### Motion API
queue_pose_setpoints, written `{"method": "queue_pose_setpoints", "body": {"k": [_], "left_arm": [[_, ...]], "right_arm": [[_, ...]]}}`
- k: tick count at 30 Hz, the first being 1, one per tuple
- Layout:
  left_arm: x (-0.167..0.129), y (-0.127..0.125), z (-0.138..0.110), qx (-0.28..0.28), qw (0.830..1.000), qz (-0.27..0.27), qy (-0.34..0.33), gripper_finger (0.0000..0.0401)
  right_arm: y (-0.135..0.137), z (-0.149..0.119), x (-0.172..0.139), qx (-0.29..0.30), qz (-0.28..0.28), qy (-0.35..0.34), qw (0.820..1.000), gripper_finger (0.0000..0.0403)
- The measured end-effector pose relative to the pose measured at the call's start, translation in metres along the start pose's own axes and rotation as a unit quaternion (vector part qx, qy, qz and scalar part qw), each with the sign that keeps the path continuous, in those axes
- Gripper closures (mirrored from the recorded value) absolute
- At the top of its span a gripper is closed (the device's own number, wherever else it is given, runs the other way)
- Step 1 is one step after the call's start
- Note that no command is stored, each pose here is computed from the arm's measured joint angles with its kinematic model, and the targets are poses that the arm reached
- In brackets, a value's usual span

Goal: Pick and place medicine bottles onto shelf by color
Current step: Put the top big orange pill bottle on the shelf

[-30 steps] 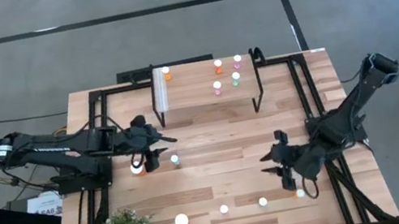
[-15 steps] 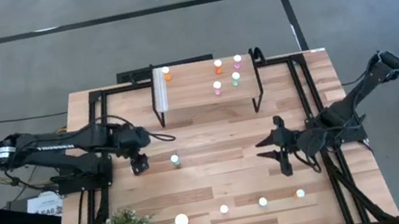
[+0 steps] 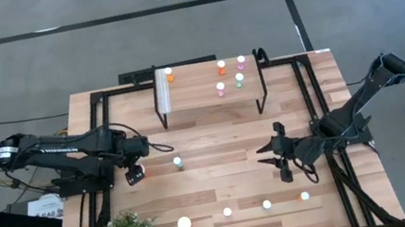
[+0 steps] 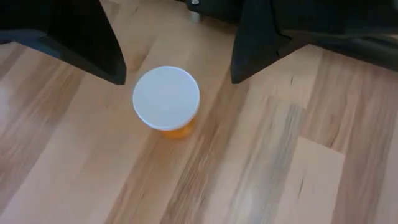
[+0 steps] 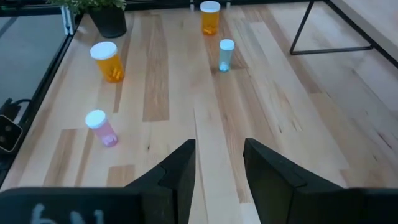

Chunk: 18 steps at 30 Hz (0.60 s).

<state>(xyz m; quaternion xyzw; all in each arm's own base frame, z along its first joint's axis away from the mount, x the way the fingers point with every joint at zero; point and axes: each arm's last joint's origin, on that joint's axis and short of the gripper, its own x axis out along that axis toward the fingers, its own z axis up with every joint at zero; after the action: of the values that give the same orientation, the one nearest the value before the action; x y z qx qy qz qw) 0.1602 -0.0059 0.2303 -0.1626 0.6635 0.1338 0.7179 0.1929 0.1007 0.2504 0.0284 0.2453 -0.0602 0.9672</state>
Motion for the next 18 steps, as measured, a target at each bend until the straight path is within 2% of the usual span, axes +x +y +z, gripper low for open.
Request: {"method": "queue_pose_setpoints", "body": {"k": [7, 12, 18], "left_arm": [[0.000, 0.001, 0.003, -0.008, 0.999, 0.025, -0.024, 0.0084], [0.001, 0.001, 0.002, -0.009, 0.999, 0.025, -0.025, 0.0080], [0.022, 0.004, -0.003, -0.012, 1.000, 0.024, -0.008, 0.0080]], "right_arm": [[-0.001, 0.000, 0.000, 0.000, -0.010, -0.005, 1.000, 0.0246], [-0.001, 0.000, 0.000, 0.000, -0.011, -0.005, 1.000, 0.0246], [0.000, 0.001, 0.000, 0.002, -0.011, -0.008, 1.000, 0.0246]]}}
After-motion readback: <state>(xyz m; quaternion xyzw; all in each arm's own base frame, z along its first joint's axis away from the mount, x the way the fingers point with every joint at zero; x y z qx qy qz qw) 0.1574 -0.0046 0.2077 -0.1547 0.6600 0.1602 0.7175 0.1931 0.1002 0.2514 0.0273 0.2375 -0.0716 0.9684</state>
